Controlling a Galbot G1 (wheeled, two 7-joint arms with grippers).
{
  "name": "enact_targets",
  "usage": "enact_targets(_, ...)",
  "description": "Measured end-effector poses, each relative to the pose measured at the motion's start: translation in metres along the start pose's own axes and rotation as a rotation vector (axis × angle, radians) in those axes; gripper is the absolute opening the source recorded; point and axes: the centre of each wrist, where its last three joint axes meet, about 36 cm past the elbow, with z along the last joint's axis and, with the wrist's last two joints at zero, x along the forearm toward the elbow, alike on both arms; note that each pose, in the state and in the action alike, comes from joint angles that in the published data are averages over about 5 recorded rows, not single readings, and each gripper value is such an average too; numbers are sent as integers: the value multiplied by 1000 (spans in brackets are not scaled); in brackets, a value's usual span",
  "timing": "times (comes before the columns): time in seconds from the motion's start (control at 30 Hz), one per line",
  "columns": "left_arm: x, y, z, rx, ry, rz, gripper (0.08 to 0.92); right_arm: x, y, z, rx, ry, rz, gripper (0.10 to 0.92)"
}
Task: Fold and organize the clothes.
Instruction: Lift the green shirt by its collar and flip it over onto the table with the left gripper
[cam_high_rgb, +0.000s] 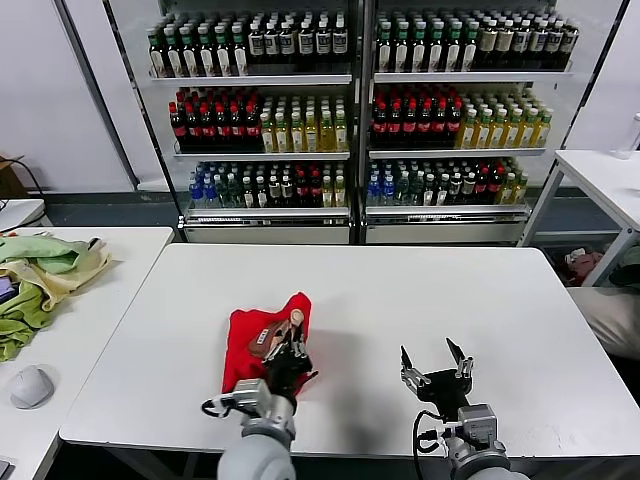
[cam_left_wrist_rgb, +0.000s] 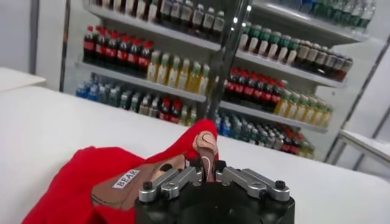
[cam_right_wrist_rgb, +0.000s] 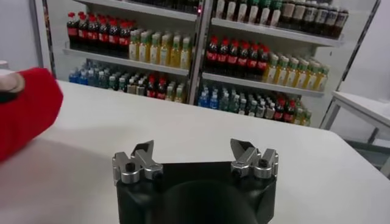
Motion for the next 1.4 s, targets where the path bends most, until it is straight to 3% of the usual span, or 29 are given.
enact_targets(0.2, -7, -7, -7, -87, -65, -20, 147, 0, -1, -2, -1, -8, 2, 823)
enact_targets(0.37, -2, 15, -28, -231, -118, -55, 147, -2, 1, -3, -6, -12, -3, 823)
enact_targets(0.53, 10, 63, -51, -394, -149, -132, 147, -3, 1, -5, -8, -19, -5, 823)
enact_targets(0.77, 27, 162, -93, -636, -161, -264, 147, -3, 0, -8, -7, -29, -7, 823)
enact_targets(0.97, 49, 216, -133, -859, -159, -305, 147, -4, 0, -11, -10, -43, -9, 823)
enact_targets(1.17, 61, 216, -137, -1039, -155, -312, 147, -4, 0, -10, -14, -43, -8, 823)
enact_targets(1.4, 43, 177, -64, -1062, -106, -233, 147, -1, -1, -8, -13, -42, -1, 823)
